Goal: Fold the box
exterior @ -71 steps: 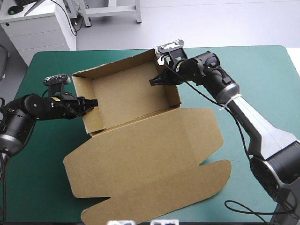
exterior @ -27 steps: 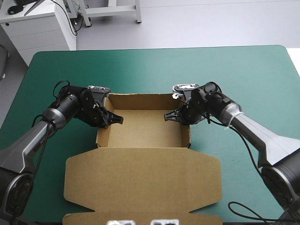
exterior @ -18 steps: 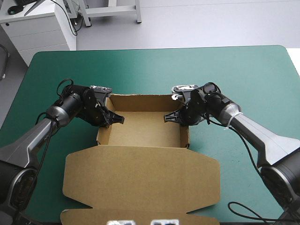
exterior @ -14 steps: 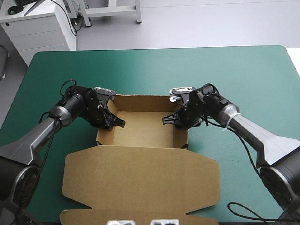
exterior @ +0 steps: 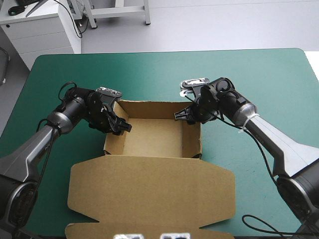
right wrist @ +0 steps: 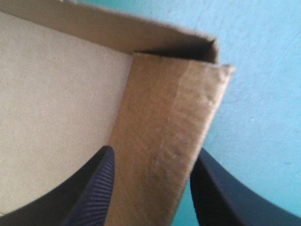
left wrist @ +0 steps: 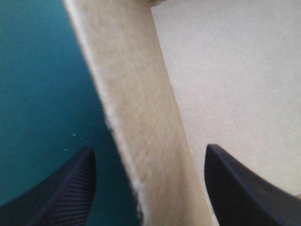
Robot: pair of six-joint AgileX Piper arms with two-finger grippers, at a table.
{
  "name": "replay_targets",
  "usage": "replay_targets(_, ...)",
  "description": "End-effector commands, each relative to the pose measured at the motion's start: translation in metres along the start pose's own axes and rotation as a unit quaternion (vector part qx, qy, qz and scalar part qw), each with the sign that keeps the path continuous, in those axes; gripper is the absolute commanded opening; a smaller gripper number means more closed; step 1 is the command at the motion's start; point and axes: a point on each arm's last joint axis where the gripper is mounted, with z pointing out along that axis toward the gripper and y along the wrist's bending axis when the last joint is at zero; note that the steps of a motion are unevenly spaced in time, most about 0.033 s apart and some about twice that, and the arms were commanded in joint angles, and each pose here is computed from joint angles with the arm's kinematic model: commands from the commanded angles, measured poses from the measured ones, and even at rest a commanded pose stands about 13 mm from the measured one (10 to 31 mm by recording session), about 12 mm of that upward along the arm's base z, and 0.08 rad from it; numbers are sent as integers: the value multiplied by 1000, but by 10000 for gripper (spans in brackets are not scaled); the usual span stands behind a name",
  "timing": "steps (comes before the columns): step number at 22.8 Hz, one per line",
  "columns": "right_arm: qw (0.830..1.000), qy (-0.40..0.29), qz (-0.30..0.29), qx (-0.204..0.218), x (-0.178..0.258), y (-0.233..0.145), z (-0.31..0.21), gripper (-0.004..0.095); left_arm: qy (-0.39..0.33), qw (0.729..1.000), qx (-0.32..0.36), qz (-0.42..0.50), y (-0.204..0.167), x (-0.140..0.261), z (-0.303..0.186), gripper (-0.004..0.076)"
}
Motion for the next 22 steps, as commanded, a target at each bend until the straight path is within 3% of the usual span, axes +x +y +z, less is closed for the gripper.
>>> replay_targets(1,998,-47,-19,27,-15,-4,-44,468,-75,997,-3,14,-4,-10,-53,475)
replay_targets(6,998,-58,-19,35,-24,-4,-72,468,-96,995,-2,19,-8,-10,-109,474)
replay_targets(9,998,-34,-17,43,-21,-6,-76,468,-99,994,-28,30,-6,0,-144,407)
replay_targets(10,999,-32,-16,41,-20,-5,-75,468,-113,993,-32,31,-6,4,-154,365)
replay_targets(12,1000,-24,3,20,-19,-2,-74,466,-152,987,-34,32,-8,21,-182,182)
replay_targets(13,1000,-23,6,15,-18,-1,-74,466,-172,984,-33,33,-10,31,-196,46)
replay_targets(14,1000,-23,9,15,-18,-1,-74,466,-186,981,-33,36,-11,40,-205,-6)
replay_targets(18,1000,-20,10,17,-18,-1,-72,464,-222,974,-35,37,-14,88,-228,-8)
replay_targets(22,999,3,26,22,-15,-1,-56,427,-217,975,-29,35,-15,126,-209,-8)
